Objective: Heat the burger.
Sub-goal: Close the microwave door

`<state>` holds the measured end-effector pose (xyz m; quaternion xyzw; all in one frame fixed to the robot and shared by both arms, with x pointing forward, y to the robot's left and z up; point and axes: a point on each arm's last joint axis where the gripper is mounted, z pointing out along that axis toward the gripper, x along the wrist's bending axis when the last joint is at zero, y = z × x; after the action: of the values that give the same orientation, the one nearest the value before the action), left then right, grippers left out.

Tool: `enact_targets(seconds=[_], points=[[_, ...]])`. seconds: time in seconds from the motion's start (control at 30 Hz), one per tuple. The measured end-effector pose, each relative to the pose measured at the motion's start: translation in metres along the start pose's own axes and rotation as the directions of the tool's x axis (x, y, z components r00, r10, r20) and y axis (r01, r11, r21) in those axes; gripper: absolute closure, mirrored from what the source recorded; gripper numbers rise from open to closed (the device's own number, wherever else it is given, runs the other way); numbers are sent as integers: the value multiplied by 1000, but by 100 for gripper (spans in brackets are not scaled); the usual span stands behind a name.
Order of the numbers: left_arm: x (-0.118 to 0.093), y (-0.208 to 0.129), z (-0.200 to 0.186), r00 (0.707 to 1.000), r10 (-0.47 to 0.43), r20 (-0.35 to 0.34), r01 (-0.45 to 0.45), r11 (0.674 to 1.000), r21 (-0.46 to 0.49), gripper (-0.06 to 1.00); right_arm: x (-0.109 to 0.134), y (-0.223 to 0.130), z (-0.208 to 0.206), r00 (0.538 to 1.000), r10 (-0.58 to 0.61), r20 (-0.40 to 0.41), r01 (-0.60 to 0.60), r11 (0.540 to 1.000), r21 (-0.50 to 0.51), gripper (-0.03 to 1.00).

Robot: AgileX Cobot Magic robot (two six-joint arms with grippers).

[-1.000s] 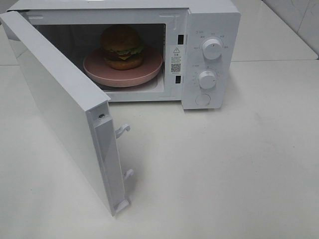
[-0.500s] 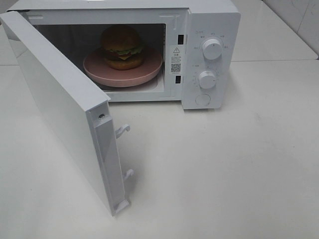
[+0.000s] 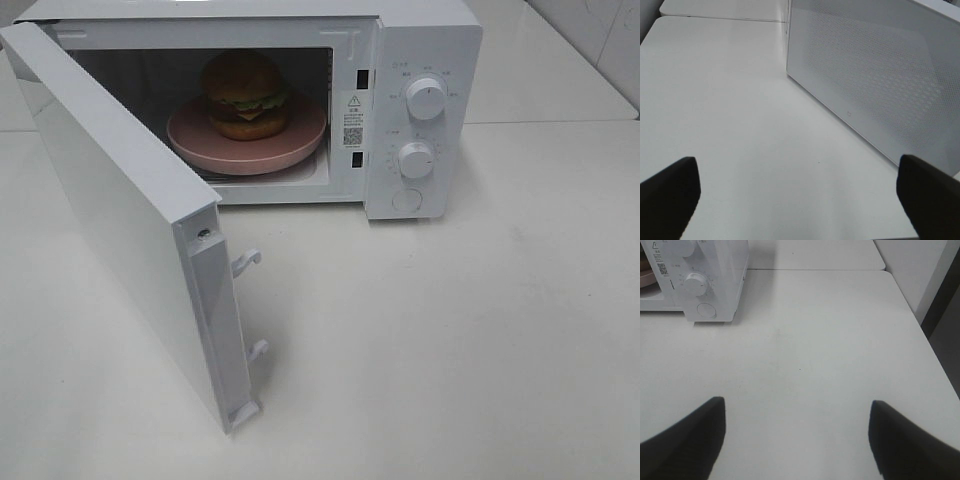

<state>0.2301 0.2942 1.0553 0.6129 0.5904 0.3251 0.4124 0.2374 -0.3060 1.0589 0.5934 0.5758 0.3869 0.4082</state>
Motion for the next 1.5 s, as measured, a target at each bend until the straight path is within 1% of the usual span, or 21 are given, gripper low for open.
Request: enact_targets(seconds=[0.13, 0.3, 0.43, 0.6, 0.67, 0.7, 0.73, 0.77, 0.8, 0.83, 0.87, 0.9, 0.93, 0.97, 1.0, 1.03, 1.07, 1.1, 1.2, 1.33, 1.5], points=[[0, 0, 0, 1000, -16, 4, 16, 1000, -2, -5, 0, 0, 0, 1000, 0, 0, 0, 1000, 0, 21], [-2, 13, -8, 999, -42, 18, 43, 996, -78, -5, 0, 0, 0, 1000, 0, 0, 0, 1000, 0, 21], [-2, 27, -3, 999, -50, 20, 52, 990, -133, -1, 0, 0, 0, 1000, 0, 0, 0, 1000, 0, 21], [-2, 36, 5, 998, -54, 18, 56, 988, -145, 5, 0, 0, 0, 1000, 0, 0, 0, 1000, 0, 21], [-1, 45, 16, 998, -59, 10, 60, 990, -129, 13, 0, 0, 0, 1000, 0, 0, 0, 1000, 0, 21], [-1, 45, 16, 998, -59, 10, 60, 990, -129, 13, 0, 0, 0, 1000, 0, 0, 0, 1000, 0, 21], [0, 47, 19, 998, -60, 8, 61, 990, -125, 22, 0, 0, 0, 1000, 0, 0, 0, 1000, 0, 21], [0, 47, 19, 998, -60, 8, 61, 990, -125, 22, 0, 0, 0, 1000, 0, 0, 0, 1000, 0, 21], [0, 51, 26, 998, -62, 2, 61, 993, -105, 33, 0, 0, 0, 1000, 0, 0, 0, 1000, 0, 21], [0, 51, 26, 998, -62, 2, 61, 993, -105, 33, 0, 0, 0, 1000, 0, 0, 0, 1000, 0, 21], [1, 54, 32, 998, -63, -3, 63, 994, -87, 46, 0, 0, 0, 1000, 0, 0, 0, 1000, 0, 21], [1, 56, 37, 998, -65, -5, 64, 995, -77, 53, 0, 0, 0, 1000, 0, 0, 0, 1000, 0, 21], [1, 56, 37, 998, -65, -5, 64, 995, -77, 53, 0, 0, 0, 1000, 0, 0, 0, 1000, 0, 21], [2, 59, 44, 998, -67, -10, 66, 996, -56, 69, 0, 0, 0, 1000, 0, 0, 0, 1000, 0, 21], [2, 61, 47, 998, -68, -12, 68, 997, -47, 76, 0, 0, 0, 1000, 0, 0, 0, 1000, 0, 21], [2, 61, 47, 998, -68, -12, 68, 997, -47, 76, 0, 0, 0, 1000, 0, 0, 0, 1000, 0, 21], [3, 64, 54, 998, -63, -18, 62, 997, -34, 88, 0, 0, 0, 1000, 0, 0, 0, 1000, 0, 21], [4, 68, 62, 999, -41, -26, 40, 999, -31, 94, 0, 0, 0, 1000, 0, 0, 0, 1000, 0, 21], [4, 70, 64, 999, -26, -31, 25, 999, -35, 94, 0, 0, 0, 1000, 0, 0, 0, 1000, 0, 21], [7, 74, 81, 998, 28, -49, -32, 996, -83, 94, 0, 0, 0, 1000, 0, 0, 0, 1000, 0, 21], [10, 67, 100, 998, 28, -58, -35, 991, -132, 94, 0, 0, 0, 1000, 0, 0, 0, 1000, 0, 21]])
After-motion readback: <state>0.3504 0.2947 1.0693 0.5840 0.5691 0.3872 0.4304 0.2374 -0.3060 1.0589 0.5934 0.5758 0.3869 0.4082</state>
